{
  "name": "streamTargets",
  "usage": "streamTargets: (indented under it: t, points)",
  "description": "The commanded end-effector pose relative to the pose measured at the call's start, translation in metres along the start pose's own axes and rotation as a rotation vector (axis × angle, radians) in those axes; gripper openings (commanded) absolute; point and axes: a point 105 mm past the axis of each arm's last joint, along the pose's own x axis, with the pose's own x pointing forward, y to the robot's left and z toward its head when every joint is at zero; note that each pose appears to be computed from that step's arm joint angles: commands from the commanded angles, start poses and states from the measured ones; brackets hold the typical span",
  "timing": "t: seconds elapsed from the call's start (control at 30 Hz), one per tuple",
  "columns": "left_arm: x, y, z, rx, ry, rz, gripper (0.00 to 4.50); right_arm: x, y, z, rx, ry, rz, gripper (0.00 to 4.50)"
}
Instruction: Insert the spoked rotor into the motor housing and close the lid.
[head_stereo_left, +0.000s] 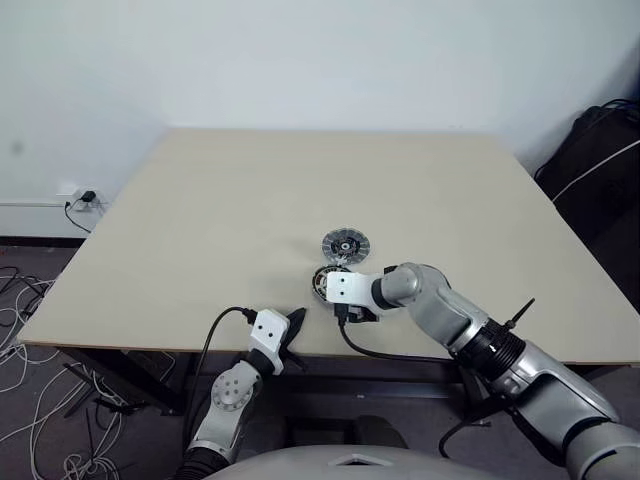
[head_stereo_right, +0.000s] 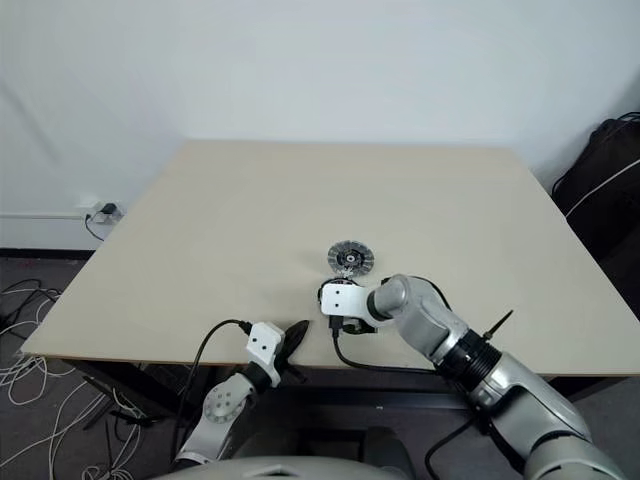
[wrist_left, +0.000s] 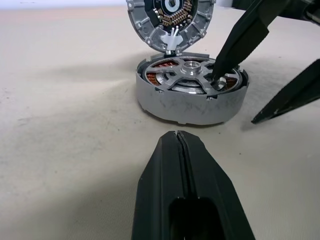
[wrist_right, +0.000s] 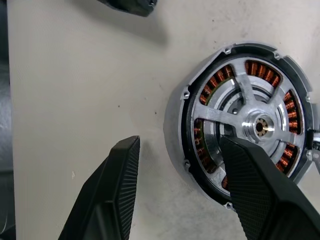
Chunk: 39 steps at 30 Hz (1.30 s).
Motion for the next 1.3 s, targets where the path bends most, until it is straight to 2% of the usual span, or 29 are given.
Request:
streamTargets:
  t: [0.03, 0.17, 0.23, 0.47, 0.7, 1.3]
  points:
    - [0.006, -0.001, 0.019, 0.013, -0.064, 0.003, 0.0, -0.003, -0.009, -0.002, -0.016, 0.018, -0.02, 1.84]
    - [0.006, -0.002, 0.021, 0.011, -0.068, 0.009, 0.0, -0.002, -0.012, -0.002, -0.021, 0.026, -0.03, 0.54]
    - [0.006, -0.001, 0.022, 0.008, -0.071, 0.013, 0.0, -0.002, -0.013, -0.002, -0.022, 0.026, -0.035, 0.09]
    - [0.005, -0.001, 0.024, 0.007, -0.077, 0.017, 0.0, -0.002, -0.017, -0.003, 0.008, 0.021, -0.06, 0.09]
    - [0.004, 0.0, 0.024, 0.01, -0.074, 0.015, 0.0, -0.008, -0.021, 0.0, 0.2, -0.068, -0.155, 0.09]
    - [0.005, -0.001, 0.01, -0.002, -0.043, -0.015, 0.0, -0.064, 0.01, 0.012, 0.591, -0.224, -0.294, 0.09]
